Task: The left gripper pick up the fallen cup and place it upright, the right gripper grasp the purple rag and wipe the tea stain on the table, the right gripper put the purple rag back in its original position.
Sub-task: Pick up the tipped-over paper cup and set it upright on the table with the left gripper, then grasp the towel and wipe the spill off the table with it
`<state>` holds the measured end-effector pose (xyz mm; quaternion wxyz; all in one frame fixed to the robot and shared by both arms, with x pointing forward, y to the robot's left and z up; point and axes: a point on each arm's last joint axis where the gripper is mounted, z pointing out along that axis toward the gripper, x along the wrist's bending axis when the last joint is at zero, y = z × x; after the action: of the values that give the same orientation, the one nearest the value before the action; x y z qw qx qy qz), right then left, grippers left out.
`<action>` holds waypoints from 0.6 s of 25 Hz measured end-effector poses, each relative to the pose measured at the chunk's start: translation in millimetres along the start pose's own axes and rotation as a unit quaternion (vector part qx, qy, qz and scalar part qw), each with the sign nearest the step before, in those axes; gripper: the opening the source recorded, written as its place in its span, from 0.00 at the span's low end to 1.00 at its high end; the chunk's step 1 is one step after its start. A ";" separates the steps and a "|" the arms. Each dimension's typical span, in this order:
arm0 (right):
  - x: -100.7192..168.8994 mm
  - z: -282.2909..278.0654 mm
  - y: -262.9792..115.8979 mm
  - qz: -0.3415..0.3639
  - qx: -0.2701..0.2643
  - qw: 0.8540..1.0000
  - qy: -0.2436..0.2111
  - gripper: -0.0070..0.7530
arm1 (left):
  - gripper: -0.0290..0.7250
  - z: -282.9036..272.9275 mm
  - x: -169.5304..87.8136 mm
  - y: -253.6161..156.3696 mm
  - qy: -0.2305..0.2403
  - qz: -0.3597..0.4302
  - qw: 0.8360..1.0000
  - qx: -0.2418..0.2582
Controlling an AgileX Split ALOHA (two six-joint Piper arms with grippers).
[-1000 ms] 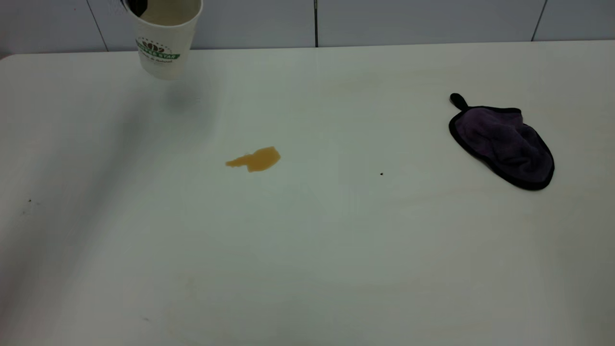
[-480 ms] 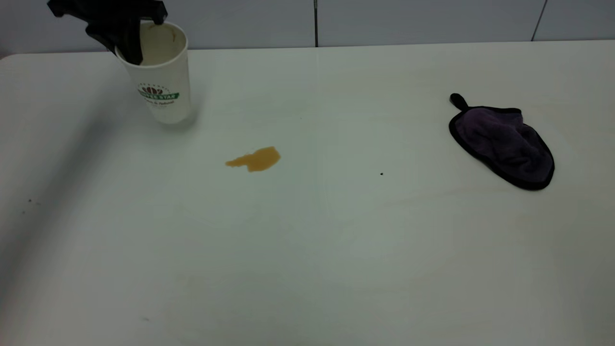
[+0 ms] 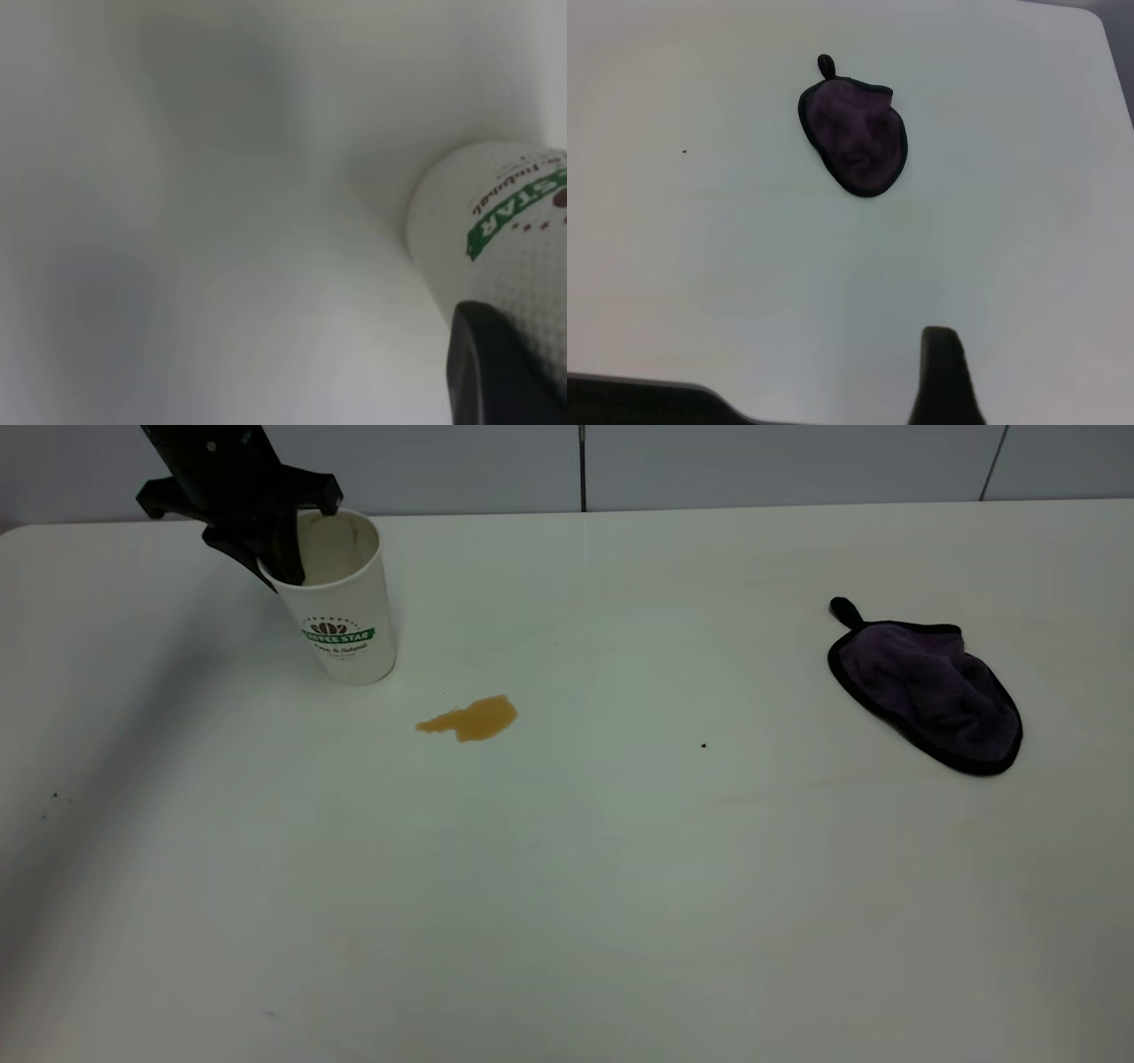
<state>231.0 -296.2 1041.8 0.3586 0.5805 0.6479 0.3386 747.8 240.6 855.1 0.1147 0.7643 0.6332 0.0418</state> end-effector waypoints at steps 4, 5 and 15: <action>0.0 0.0 0.0 0.000 0.000 1.000 0.000 0.75 | 0.30 4.3 -0.6 -0.9 -0.005 -0.005 1.000 0.002; 0.0 0.0 0.0 0.000 0.000 1.000 0.000 0.75 | 0.39 4.3 -0.6 -0.9 -0.006 -0.005 1.000 0.001; 0.0 0.0 0.0 0.000 0.000 1.000 0.000 0.74 | 0.91 -97.2 -7.5 21.3 0.009 0.013 0.998 -0.064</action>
<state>231.0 -296.2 1041.8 0.3586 0.5805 0.6479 0.3386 746.4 241.5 954.9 0.1568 0.7634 0.6200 0.0907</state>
